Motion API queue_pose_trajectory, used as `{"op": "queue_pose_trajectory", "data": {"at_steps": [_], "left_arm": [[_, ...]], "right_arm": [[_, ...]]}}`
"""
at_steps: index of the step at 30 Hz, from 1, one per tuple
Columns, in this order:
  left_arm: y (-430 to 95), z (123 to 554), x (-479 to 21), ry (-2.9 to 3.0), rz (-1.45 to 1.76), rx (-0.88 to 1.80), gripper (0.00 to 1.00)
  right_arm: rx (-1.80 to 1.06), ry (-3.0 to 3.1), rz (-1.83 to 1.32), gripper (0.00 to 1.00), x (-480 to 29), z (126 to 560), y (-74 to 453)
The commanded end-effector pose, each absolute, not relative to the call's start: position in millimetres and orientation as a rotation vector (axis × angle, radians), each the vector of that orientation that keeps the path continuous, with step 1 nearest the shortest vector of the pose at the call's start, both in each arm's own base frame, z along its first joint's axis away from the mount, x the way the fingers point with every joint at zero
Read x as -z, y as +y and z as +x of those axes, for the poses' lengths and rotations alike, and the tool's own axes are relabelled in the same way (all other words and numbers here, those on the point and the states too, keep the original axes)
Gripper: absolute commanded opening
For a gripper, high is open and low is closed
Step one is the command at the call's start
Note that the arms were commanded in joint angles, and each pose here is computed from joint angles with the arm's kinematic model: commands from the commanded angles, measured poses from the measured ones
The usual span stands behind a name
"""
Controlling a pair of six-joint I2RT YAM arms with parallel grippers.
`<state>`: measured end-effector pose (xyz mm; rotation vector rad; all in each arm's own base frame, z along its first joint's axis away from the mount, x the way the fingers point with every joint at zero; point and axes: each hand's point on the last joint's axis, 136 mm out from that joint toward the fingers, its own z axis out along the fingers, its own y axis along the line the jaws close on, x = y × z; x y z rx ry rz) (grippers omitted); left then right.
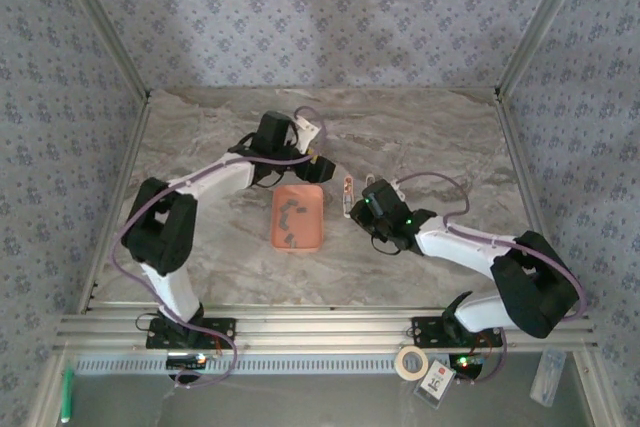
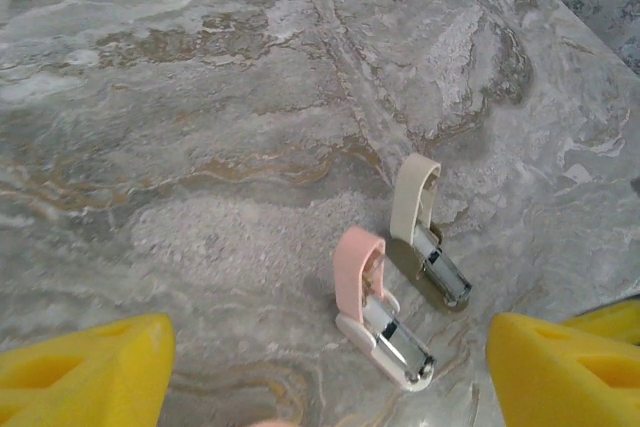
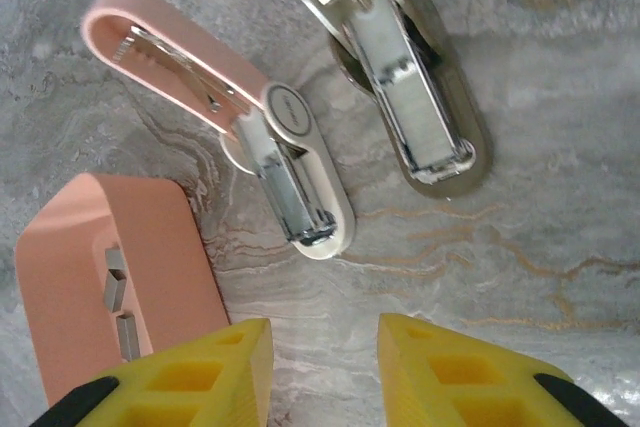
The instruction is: Load the staples into the stapler
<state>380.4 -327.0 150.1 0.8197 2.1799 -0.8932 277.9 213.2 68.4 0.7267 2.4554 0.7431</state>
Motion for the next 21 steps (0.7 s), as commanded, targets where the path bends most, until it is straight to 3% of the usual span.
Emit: {"op": "queue_pose_trajectory", "data": {"at_steps": [1,21], "left_arm": [[-345,381,-148,2.209,0.854,0.970,0.81],[-413,374,-98,2.245,1.039,1.158,0.74]], "right_arm": [[-0.856,2.398,0.831,0.33,-71,281,218],[-0.800,2.463,0.849,0.33,-57,272,212]]}}
